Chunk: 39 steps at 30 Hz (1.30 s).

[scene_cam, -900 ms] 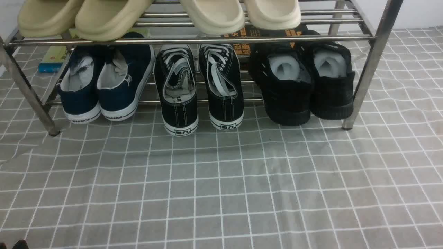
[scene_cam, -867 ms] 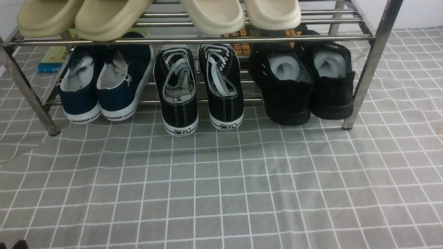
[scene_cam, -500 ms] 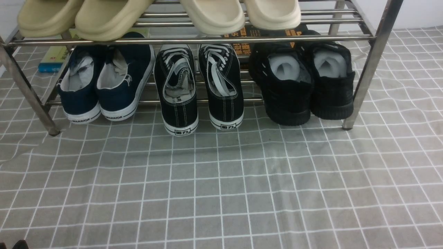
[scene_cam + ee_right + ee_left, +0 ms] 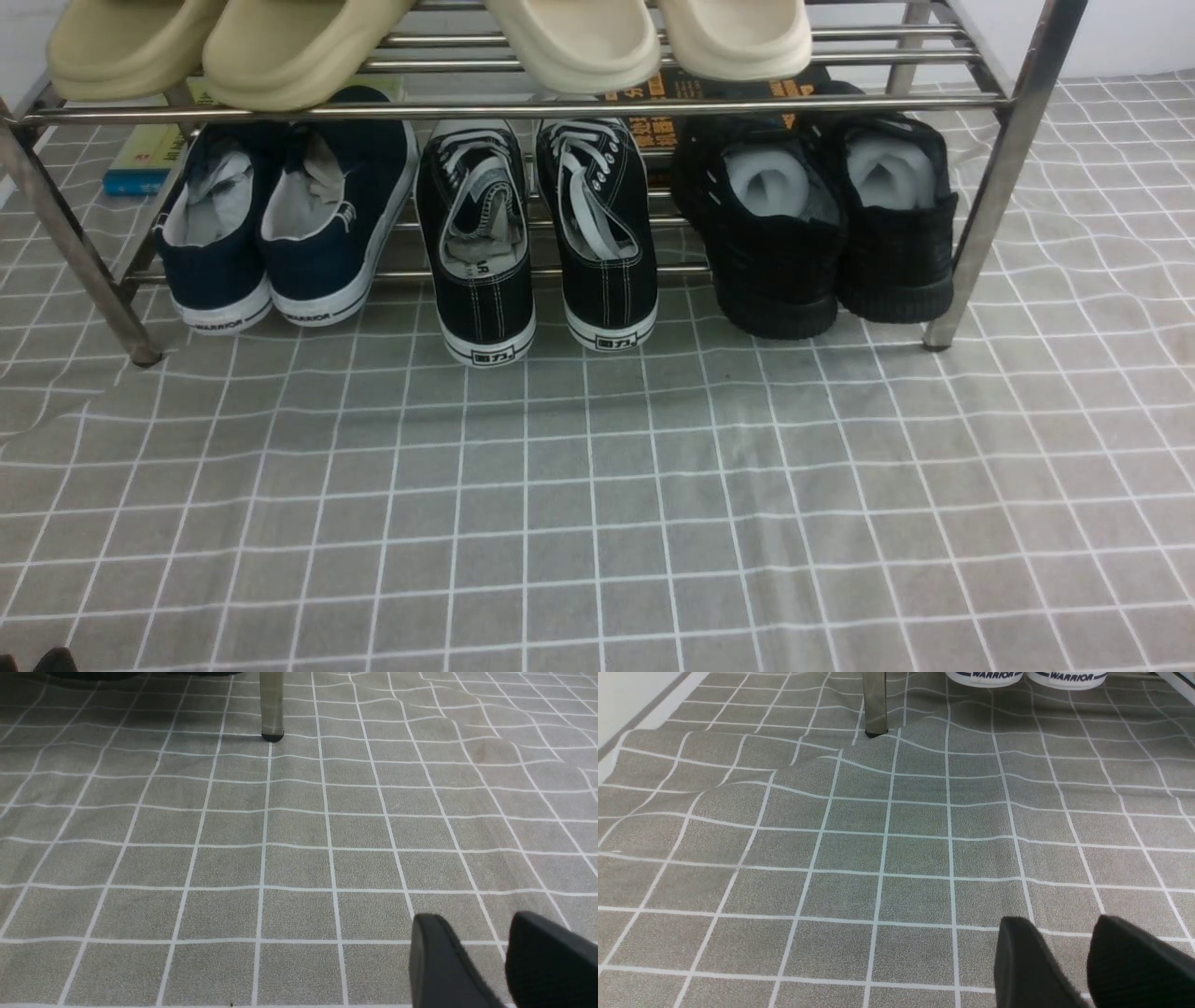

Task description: Take the shoes off the shelf with your hand from the grey coffee tablecloth.

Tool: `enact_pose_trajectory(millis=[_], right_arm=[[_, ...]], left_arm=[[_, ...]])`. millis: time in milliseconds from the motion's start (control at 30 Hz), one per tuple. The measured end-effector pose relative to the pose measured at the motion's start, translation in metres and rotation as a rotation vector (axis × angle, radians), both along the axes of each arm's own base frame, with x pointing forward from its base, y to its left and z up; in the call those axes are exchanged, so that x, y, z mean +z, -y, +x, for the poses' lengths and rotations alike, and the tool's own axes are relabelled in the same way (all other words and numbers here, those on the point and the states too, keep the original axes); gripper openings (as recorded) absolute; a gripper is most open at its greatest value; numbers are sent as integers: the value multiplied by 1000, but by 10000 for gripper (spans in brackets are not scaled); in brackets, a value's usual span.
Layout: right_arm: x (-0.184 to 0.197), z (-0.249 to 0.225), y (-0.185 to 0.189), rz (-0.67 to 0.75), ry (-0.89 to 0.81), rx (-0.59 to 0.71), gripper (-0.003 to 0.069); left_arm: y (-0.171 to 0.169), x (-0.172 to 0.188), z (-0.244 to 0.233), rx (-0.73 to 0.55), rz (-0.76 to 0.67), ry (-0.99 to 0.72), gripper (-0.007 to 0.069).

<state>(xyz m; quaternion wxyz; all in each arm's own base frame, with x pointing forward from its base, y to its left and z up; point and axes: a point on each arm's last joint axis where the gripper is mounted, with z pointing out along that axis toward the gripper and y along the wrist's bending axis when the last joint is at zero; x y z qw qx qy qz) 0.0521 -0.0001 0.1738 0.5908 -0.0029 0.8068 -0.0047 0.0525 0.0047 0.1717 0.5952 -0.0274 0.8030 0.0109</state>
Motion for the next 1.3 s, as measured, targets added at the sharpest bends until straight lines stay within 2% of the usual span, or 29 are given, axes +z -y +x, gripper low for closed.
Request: enact_pose_trajectory(millis=[233, 433, 567, 700, 767, 867, 900, 1000, 1133, 1167, 1200, 1233, 1300], right_arm=[[1, 0, 0, 2, 10, -2, 239], [3, 1, -12, 738, 7, -75, 239], [5, 1, -15, 914, 7, -92, 239], [16, 3, -11, 912, 113, -89, 219], [32, 2, -9, 855, 188, -65, 169], [79, 4, -9, 656, 244, -16, 32], [96, 9, -10, 568, 204, -2, -1], [116, 28, -13, 425, -46, 17, -10], [114, 68, -16, 323, -499, 24, 3], [113, 70, -17, 321, -521, 28, 4], [111, 90, -20, 299, -615, 68, 22], [113, 90, -21, 303, -611, 72, 22], [113, 116, -34, 273, -665, 182, 68]], left_arm=[[0, 0, 0, 0, 0, 0, 239], [0, 0, 0, 0, 0, 0, 239], [0, 0, 0, 0, 0, 0, 239], [0, 0, 0, 0, 0, 0, 239], [0, 0, 0, 0, 0, 0, 239], [0, 0, 0, 0, 0, 0, 239], [0, 0, 0, 0, 0, 0, 239], [0, 0, 0, 0, 0, 0, 239], [0, 0, 0, 0, 0, 0, 239], [0, 0, 0, 0, 0, 0, 239], [0, 0, 0, 0, 0, 0, 239], [0, 0, 0, 0, 0, 0, 239], [0, 0, 0, 0, 0, 0, 239]])
